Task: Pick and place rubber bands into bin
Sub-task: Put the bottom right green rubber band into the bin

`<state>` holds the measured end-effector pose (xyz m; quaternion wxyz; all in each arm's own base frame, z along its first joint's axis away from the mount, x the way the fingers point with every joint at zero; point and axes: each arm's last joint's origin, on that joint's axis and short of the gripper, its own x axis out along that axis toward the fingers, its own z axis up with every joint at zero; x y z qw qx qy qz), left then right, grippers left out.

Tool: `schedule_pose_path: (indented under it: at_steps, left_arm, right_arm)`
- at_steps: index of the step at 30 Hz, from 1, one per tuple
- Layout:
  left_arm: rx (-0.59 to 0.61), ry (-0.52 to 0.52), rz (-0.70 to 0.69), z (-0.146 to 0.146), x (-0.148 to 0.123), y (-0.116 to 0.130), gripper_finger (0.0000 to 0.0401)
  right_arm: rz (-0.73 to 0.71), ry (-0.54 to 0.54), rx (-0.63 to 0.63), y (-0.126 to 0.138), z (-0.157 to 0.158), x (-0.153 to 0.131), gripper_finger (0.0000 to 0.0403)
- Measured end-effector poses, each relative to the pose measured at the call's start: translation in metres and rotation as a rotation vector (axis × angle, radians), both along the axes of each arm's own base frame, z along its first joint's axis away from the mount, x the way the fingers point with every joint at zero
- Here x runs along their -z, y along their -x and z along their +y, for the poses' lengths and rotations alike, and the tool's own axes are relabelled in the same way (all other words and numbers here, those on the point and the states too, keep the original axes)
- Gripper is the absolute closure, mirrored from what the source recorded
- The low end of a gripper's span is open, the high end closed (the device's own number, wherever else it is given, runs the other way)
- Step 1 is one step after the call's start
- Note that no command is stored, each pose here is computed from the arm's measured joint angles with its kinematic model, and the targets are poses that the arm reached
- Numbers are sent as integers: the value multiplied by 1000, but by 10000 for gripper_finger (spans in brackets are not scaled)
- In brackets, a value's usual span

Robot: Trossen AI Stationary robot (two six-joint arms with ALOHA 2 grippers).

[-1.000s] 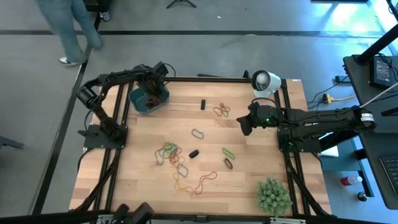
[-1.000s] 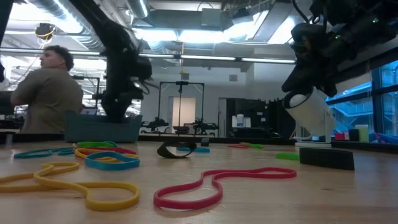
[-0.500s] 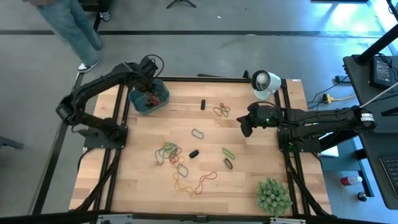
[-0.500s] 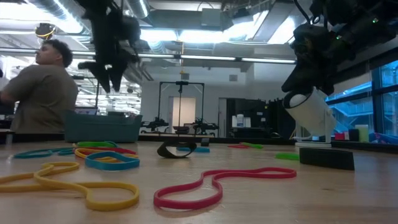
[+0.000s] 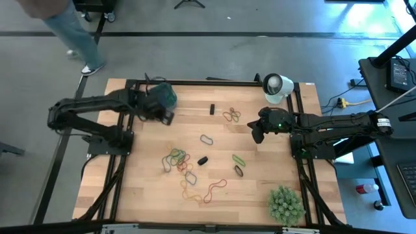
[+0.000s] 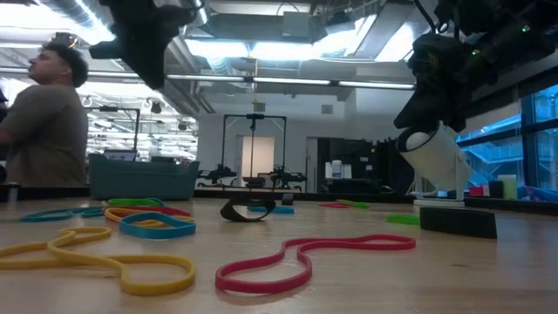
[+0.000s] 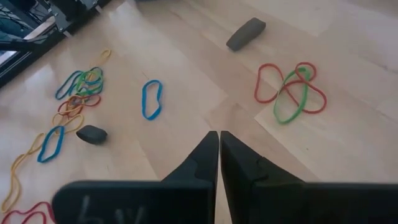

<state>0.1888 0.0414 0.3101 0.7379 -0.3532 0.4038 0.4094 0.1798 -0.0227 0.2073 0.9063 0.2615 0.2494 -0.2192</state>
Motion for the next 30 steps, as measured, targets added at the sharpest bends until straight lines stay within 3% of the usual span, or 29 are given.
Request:
schedule_pose_path:
  at_steps: [6,10,16,20,24,30]
  left_arm:
    - [89,37,9,-37,14,-11,397]
    - [257,106,-28,-55,46,-20,399]
    - [327,134,-122,-63,102,-22,399]
    - [430,140,-115,-63,118,-14,399]
    - [537,106,-112,-62,119,-3,399]
    - [658,-4,-157,-48,102,10,399]
  right_arm:
    - [-8,-3,2,0,0,-1,382]
    - [-18,-2,2,-1,0,-1,382]
    - [-81,-41,17,-4,2,-6,398]
    - [-96,-70,-16,-11,10,-19,400]
    - [-10,-71,-32,-28,20,-35,401]
    - [266,-118,6,-70,34,-44,401]
